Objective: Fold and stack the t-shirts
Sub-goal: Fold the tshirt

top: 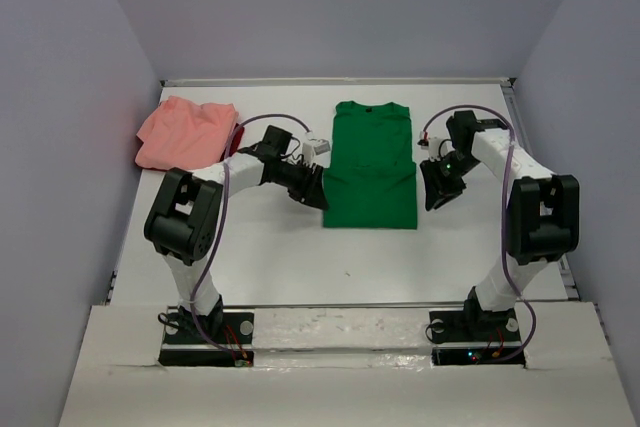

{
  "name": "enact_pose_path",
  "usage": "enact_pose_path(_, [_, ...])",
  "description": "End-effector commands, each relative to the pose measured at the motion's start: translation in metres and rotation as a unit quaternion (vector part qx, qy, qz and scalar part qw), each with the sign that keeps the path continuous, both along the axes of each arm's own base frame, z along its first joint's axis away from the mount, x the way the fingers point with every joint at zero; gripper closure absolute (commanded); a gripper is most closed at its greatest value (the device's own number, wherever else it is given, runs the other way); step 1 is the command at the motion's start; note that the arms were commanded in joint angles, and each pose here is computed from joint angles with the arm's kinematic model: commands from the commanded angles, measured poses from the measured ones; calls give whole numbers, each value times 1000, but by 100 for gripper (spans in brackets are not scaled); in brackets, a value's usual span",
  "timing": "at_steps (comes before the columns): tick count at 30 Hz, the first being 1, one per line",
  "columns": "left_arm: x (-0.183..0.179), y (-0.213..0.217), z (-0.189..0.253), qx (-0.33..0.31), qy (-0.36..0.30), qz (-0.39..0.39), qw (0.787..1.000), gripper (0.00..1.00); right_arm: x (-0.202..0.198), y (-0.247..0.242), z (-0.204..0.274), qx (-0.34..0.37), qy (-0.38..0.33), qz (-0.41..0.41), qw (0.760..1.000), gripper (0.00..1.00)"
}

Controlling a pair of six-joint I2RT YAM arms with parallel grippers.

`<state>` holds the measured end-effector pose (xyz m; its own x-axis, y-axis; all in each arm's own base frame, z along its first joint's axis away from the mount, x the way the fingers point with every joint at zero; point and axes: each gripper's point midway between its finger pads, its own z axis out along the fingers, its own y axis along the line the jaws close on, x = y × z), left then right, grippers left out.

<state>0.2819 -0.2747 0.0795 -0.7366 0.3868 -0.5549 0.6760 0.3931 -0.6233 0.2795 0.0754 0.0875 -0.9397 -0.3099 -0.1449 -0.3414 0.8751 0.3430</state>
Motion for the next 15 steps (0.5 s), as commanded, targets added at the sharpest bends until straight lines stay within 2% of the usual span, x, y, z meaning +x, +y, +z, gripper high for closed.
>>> enact_pose_path(1, [2,6,-3,7,-6,44,999,56,4,-2,5,-6,-37,-7,999,63])
enact_pose_path(5, [0,10,-14,31,-31,51,998,53,6,-9,2,-24,-56,-10,998,59])
enact_pose_path(8, [3,8,-10,69,-95,26,993,53,7,-11,0,-31,-61,-9,998,57])
enact_pose_path(9, [1,7,-13,100,-127,8,987,53,8,-14,-1,-39,-67,-10,997,57])
enact_pose_path(11, [6,3,-6,119,-164,-7,979,54,9,-17,-2,-48,-76,-9,996,56])
enact_pose_path(13, [8,-1,0,140,-207,-31,968,64,10,-21,0,-57,-95,-4,994,55])
enact_pose_path(15, [10,-3,7,160,-243,-35,956,67,11,-22,4,-58,-110,7,992,53])
